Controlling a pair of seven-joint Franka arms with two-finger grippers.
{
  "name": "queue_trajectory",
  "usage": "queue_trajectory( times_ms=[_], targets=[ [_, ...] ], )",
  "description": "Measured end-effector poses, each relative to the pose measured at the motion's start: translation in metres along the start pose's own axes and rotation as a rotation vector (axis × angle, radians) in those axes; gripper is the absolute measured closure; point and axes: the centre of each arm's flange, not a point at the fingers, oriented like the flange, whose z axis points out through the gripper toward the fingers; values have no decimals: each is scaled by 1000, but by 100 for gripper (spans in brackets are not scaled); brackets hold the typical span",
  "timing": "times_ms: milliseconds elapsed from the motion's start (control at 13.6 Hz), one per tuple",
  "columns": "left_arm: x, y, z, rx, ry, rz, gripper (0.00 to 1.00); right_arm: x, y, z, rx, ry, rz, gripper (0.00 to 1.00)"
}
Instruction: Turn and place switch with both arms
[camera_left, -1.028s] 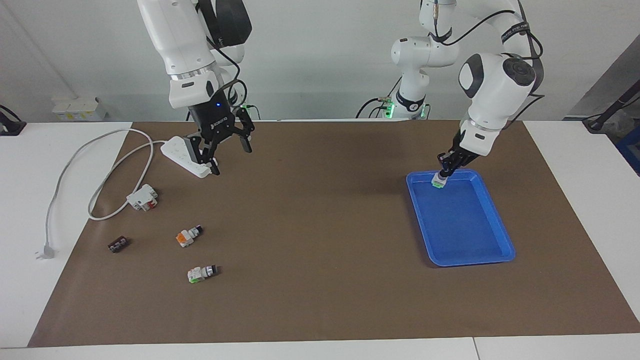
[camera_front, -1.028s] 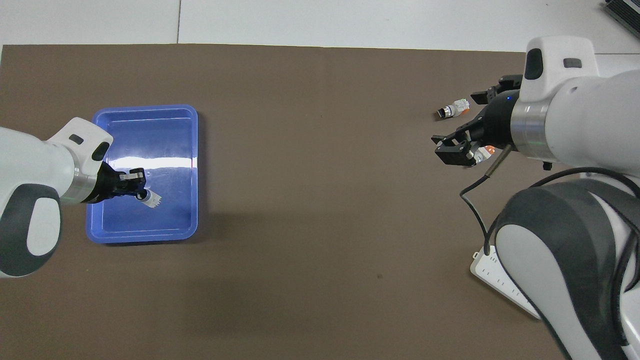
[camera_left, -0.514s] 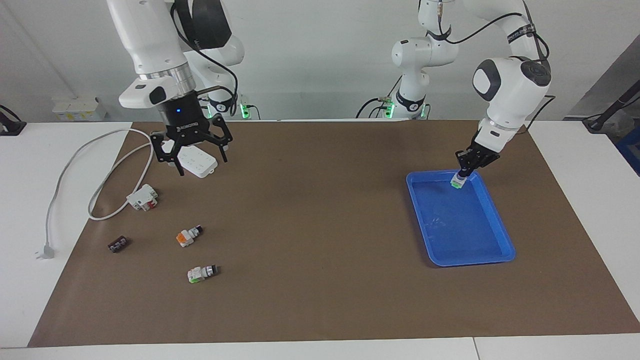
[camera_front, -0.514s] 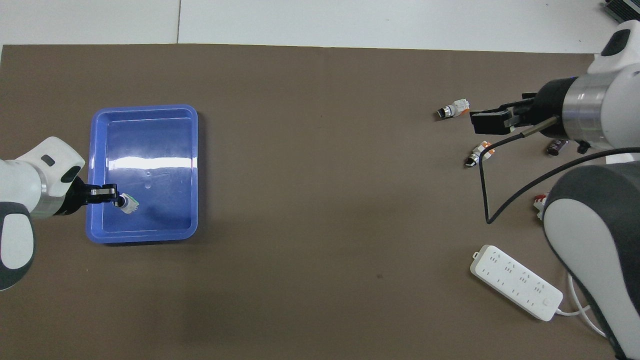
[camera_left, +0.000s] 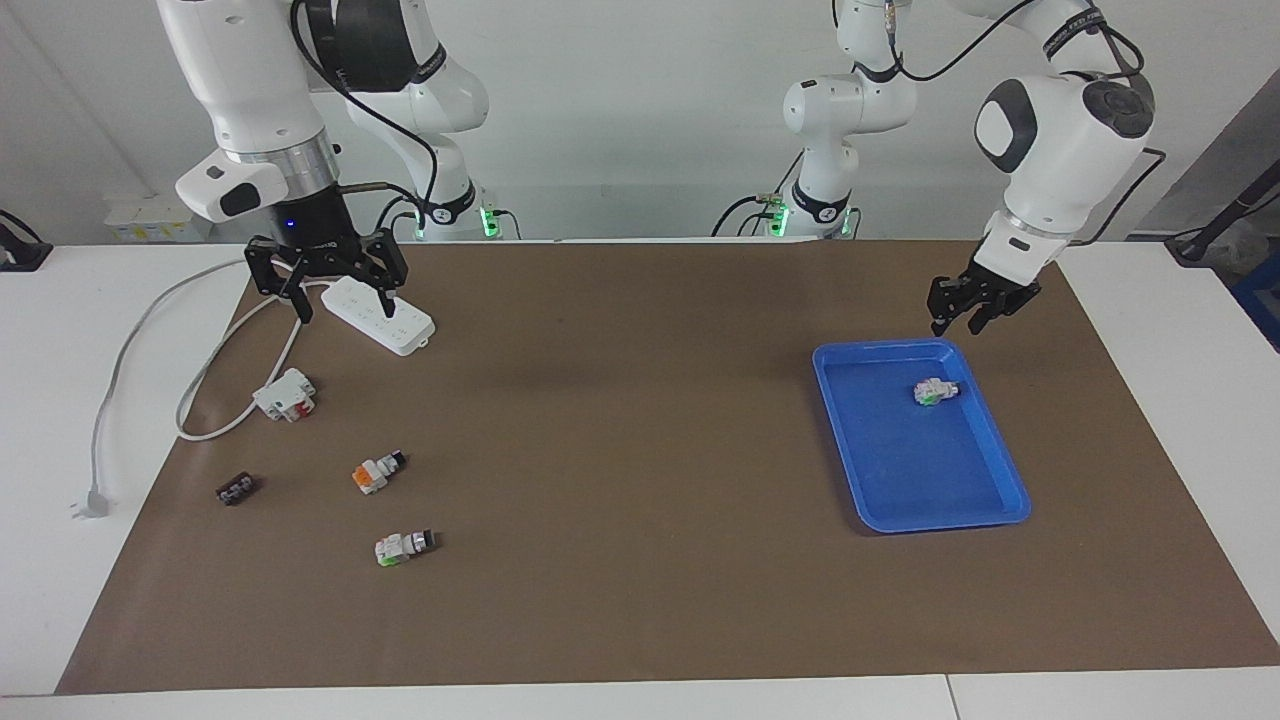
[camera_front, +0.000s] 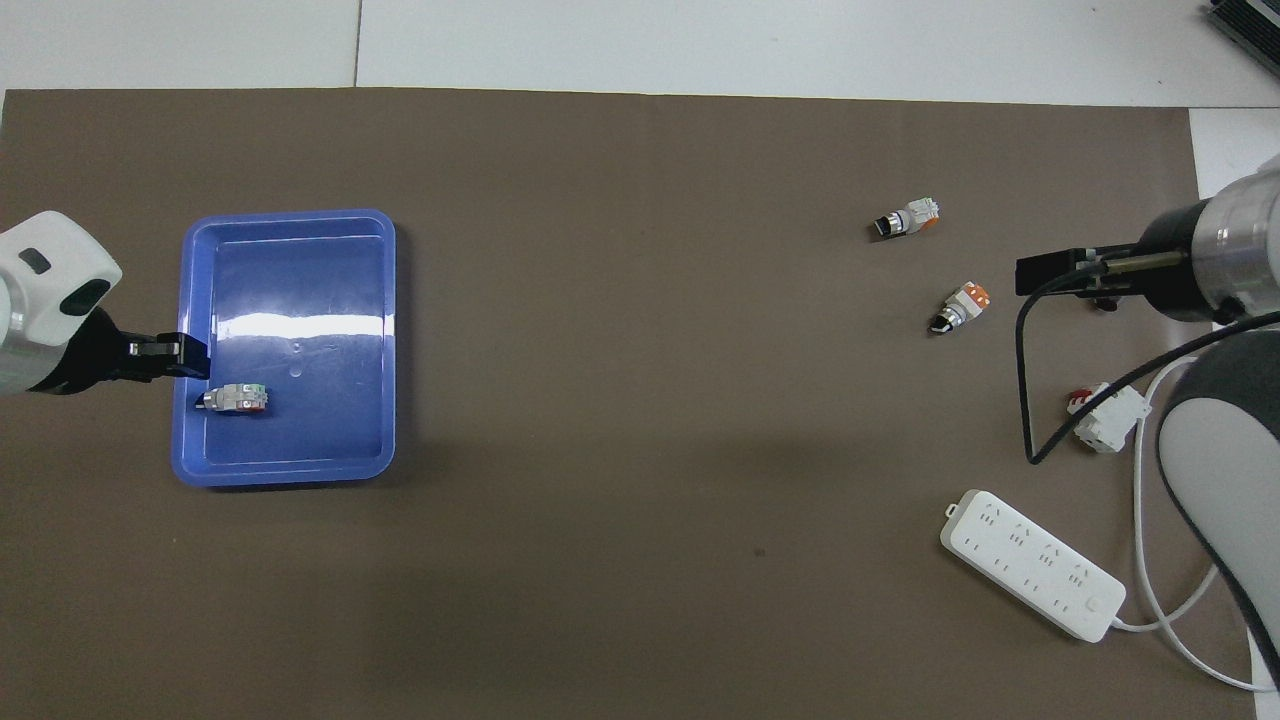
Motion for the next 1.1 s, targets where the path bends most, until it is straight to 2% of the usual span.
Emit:
queue_trajectory(
  times_ms=[147, 367, 441, 514, 661, 734, 1101],
  targets=[
    [2, 3, -34, 18, -39, 13, 42, -11, -1, -3, -13, -57, 69, 0],
    [2, 12, -74, 24, -29, 28, 41, -17, 0, -6, -22, -97, 92, 0],
    [2, 16, -80, 24, -20, 36, 36, -18, 1, -6, -24, -107, 95, 0],
    [2, 20, -84, 24, -14, 42, 27, -18, 3, -5, -24, -110, 100, 0],
    [3, 22, -86, 24, -7, 47, 4, -16, 10, -8, -16, -108, 115, 0],
    [3, 23, -87, 24, -4, 48, 0, -16, 13, -11, -12, -107, 122, 0],
    [6, 24, -88, 24, 20, 51, 0, -15, 14, -14, -1, -110, 121, 0]
  ],
)
